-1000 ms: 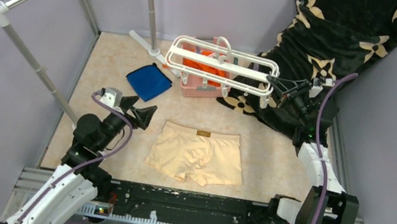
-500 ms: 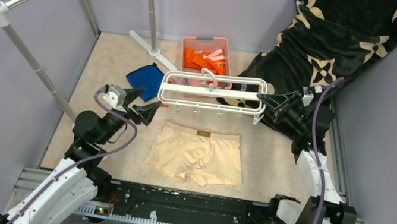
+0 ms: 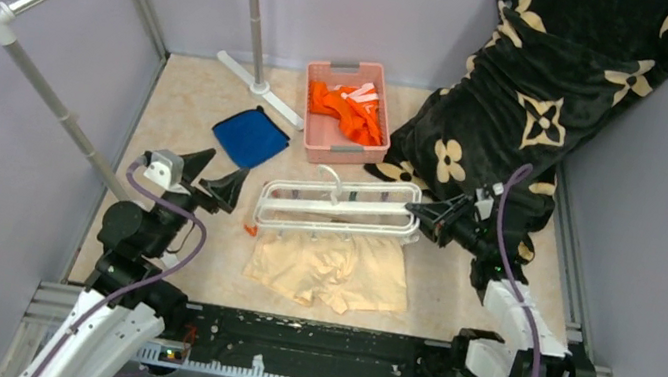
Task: Clip the underwear to the hanger
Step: Place the hanger at the center of the board.
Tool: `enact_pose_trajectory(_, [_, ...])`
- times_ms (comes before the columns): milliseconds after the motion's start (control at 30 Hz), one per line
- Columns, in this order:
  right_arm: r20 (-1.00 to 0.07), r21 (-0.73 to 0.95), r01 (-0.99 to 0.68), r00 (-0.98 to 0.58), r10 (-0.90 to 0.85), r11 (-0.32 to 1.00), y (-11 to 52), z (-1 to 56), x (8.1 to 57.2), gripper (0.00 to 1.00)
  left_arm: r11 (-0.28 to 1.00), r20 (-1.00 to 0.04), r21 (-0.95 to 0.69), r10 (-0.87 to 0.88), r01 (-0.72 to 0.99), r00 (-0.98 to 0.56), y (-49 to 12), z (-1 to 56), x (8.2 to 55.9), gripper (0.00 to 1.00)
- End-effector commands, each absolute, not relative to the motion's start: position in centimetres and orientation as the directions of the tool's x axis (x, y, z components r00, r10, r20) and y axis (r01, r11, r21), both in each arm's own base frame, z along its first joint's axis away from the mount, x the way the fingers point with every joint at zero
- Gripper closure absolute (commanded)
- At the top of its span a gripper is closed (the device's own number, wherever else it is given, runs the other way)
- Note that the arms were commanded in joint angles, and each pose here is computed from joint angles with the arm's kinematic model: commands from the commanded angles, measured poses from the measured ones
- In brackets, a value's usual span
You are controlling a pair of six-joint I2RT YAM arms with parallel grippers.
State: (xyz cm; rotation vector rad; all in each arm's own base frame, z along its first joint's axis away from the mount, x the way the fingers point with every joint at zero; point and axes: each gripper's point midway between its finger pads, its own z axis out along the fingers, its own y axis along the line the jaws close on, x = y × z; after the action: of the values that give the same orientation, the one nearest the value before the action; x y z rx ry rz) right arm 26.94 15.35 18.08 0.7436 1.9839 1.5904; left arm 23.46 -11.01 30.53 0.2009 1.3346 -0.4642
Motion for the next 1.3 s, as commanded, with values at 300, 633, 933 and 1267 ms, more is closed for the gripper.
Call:
enact_pose_trajectory(300, [0.014,0.988,0.121,-0.688,0.726,0.096,16.2,14.9,27.6,1.00,0.903,-0.962,-0.180,-0.245,0.389,0.123,-10.2,29.5,23.7,0.15])
enact_pose_trajectory(633, [-0.100,0.978,0.072,-0.670,0.736,0.198,16.0,11.2,33.4,0.80,0.900,-0.967,-0.185,-0.238,0.395,0.090,-10.6,28.6,23.9,0.16])
enact_pose_trajectory(933, [-0.152,0.968,0.055,-0.650,0.745,0.245,15.6,11.0,35.3,0.29,0.905,-0.970,-0.192,-0.233,0.379,0.067,-10.4,28.0,24.0,0.15])
enact_pose_trajectory(1267, [-0.480,0.775,0.124,-0.522,0.705,0.620,10.2,11.0,35.5,0.22,0.906,-0.968,-0.213,-0.246,0.366,0.044,-10.4,27.3,24.4,0.15])
